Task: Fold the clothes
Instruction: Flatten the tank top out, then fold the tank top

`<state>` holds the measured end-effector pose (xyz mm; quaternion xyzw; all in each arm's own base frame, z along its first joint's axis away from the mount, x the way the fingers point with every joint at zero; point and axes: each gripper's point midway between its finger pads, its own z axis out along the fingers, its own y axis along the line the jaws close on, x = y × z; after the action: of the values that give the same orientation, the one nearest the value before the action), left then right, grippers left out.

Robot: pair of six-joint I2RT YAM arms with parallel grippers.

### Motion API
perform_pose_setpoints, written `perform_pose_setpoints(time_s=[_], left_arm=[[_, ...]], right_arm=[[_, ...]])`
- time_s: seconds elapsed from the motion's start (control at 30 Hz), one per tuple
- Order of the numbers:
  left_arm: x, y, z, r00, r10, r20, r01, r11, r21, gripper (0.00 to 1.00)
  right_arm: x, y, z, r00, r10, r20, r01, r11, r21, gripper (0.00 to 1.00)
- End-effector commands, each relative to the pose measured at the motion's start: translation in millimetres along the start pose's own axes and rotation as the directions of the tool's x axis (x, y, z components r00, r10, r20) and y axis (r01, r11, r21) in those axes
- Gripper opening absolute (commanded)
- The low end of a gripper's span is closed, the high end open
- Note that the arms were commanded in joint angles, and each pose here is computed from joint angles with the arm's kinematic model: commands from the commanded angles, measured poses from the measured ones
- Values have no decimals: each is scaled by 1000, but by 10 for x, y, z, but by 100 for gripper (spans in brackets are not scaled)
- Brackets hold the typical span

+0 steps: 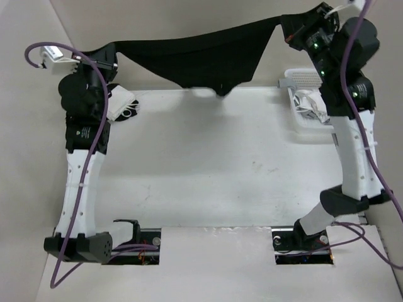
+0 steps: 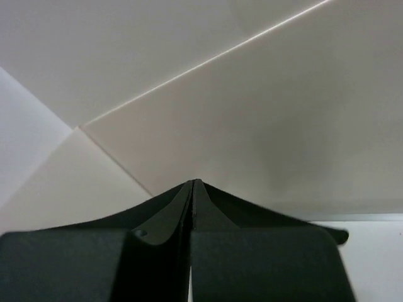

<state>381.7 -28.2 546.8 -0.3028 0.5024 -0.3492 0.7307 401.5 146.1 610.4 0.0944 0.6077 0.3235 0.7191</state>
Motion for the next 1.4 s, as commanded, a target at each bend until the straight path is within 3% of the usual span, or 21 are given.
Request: perform_pose_setpoints(time_s=[0.0, 0.13, 0.2, 0.27, 0.47, 0.5, 0.53, 0.7, 0.77, 0.87, 1.0, 1.1, 1.17, 1.2, 1.37], left_arm=[[-89, -68, -215, 999, 21, 34, -23, 999, 45, 1], [322, 384, -469, 999, 5, -46, -6, 1000, -22, 1], [580, 768, -770, 996, -3, -92, -4, 997, -76, 2], [716, 984, -972, 993, -3, -121, -9, 994, -106, 2], [1202, 2145, -2148, 960, 48, -275, -132, 946, -297, 2], [1248, 2201, -2237, 954, 44, -295, -138, 942, -306, 2], [1336, 2289, -2386, 943, 32, -333, -144, 937, -318, 2], [1698, 2480, -2927, 880, -93, -465, -112, 911, -396, 4], [1701, 2411, -2996, 873, -104, -477, -102, 917, -386, 5], [1469, 2305, -3045, 908, -94, -408, -85, 913, -400, 5], [1178, 2195, -2945, 950, -51, -309, -81, 913, -399, 5], [1096, 2055, -2562, 968, -14, -249, -81, 926, -368, 5], [1120, 2035, -2337, 974, -8, -228, -77, 928, -365, 5], [1132, 1990, -2102, 980, -12, -200, -61, 932, -356, 5], [1088, 2088, -1367, 996, 7, -90, -41, 923, -382, 5]], right_arm=[[273, -135, -250, 999, 7, -53, -6, 1000, 13, 0], [680, -422, -570, 996, 23, -89, -18, 998, 53, 0], [1228, -682, -948, 986, 48, -162, -35, 996, 81, 0], [1510, -786, -1128, 978, 59, -200, -42, 995, 88, 0], [2861, -1274, -2153, 905, 182, -385, -128, 978, 163, 0], [2926, -1284, -2213, 898, 189, -397, -133, 978, 163, 0], [3263, -1328, -2491, 859, 224, -461, -157, 971, 178, 0], [3953, -1359, -3279, 714, 294, -635, -179, 954, 240, 0], [4066, -1331, -3534, 664, 297, -686, -169, 954, 249, 0], [4024, -1124, -3787, 616, 319, -721, -197, 948, 250, 0], [3774, -755, -3681, 664, 253, -704, -181, 968, 176, 0], [3479, -636, -3106, 789, 114, -603, -47, 991, 127, 0], [3361, -640, -2749, 831, 71, -552, -5, 993, 120, 0], [3243, -680, -2330, 867, 37, -498, 22, 993, 112, 0], [3070, -949, -1185, 905, 60, -421, -10, 993, 121, 0]])
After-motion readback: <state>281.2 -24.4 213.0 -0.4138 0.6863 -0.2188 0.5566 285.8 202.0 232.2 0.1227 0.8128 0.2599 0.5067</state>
